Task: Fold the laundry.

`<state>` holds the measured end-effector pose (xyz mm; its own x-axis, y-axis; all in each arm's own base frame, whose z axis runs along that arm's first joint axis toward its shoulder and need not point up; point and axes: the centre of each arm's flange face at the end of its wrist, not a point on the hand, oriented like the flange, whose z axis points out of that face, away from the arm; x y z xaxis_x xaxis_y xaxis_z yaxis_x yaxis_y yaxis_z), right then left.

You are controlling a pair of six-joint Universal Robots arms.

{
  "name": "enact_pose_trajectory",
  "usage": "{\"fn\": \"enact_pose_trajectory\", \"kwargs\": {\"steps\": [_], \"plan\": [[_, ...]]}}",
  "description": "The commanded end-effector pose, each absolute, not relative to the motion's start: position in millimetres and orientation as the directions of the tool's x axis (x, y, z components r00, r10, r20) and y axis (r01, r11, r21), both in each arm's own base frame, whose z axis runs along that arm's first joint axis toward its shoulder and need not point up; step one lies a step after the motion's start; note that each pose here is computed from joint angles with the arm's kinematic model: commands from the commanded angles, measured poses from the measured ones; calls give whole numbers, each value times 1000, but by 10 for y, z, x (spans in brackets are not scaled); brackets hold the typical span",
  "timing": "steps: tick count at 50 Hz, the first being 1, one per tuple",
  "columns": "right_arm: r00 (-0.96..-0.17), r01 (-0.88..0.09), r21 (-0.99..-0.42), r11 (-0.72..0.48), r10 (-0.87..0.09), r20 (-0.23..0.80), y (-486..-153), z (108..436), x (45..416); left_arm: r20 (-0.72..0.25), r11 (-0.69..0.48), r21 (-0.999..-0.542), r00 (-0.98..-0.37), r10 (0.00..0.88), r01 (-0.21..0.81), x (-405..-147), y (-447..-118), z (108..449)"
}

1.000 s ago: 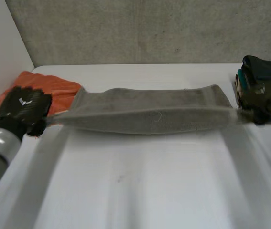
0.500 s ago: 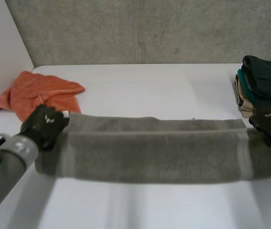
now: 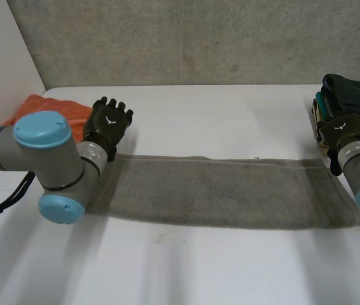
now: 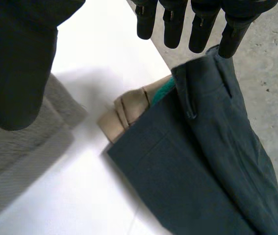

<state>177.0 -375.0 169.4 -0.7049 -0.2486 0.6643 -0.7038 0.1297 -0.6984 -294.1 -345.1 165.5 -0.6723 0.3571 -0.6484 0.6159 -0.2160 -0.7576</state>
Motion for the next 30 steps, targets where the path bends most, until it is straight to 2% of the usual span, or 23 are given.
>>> {"fn": "enact_pose_trajectory", "kwargs": {"steps": [1, 5, 8, 13, 20, 25, 30], "plan": [[-727, -654, -737, 171, -409, 551, -3090, 1921, 1784, -538, -170, -841, -755, 375, 514, -2780, -3197, 1948], [-744, -625, -740, 250, -479, 466, -2877, 1833, 1615, -506, -139, -858, -768, 392, 494, -2681, -2992, 1961], [-780, -590, -735, 334, -470, 412, -2816, 1696, 1366, -502, -118, -858, -767, 401, 500, -2620, -2885, 1899], [-818, -535, -762, 365, -451, 358, -2815, 1527, 1179, -500, -101, -856, -764, 409, 506, -2584, -2811, 1789], [-820, -538, -784, 310, -409, 401, -2948, 1242, 1115, -497, -98, -858, -765, 409, 505, -2576, -2807, 1724], [-816, -560, -769, 310, -369, 446, -3009, 1185, 1054, -495, -98, -859, -769, 405, 502, -2574, -2810, 1730], [-803, -595, -759, 264, -199, 561, -3186, 1441, 855, -496, -119, -862, -773, 396, 492, -2579, -2781, 1831]]}}
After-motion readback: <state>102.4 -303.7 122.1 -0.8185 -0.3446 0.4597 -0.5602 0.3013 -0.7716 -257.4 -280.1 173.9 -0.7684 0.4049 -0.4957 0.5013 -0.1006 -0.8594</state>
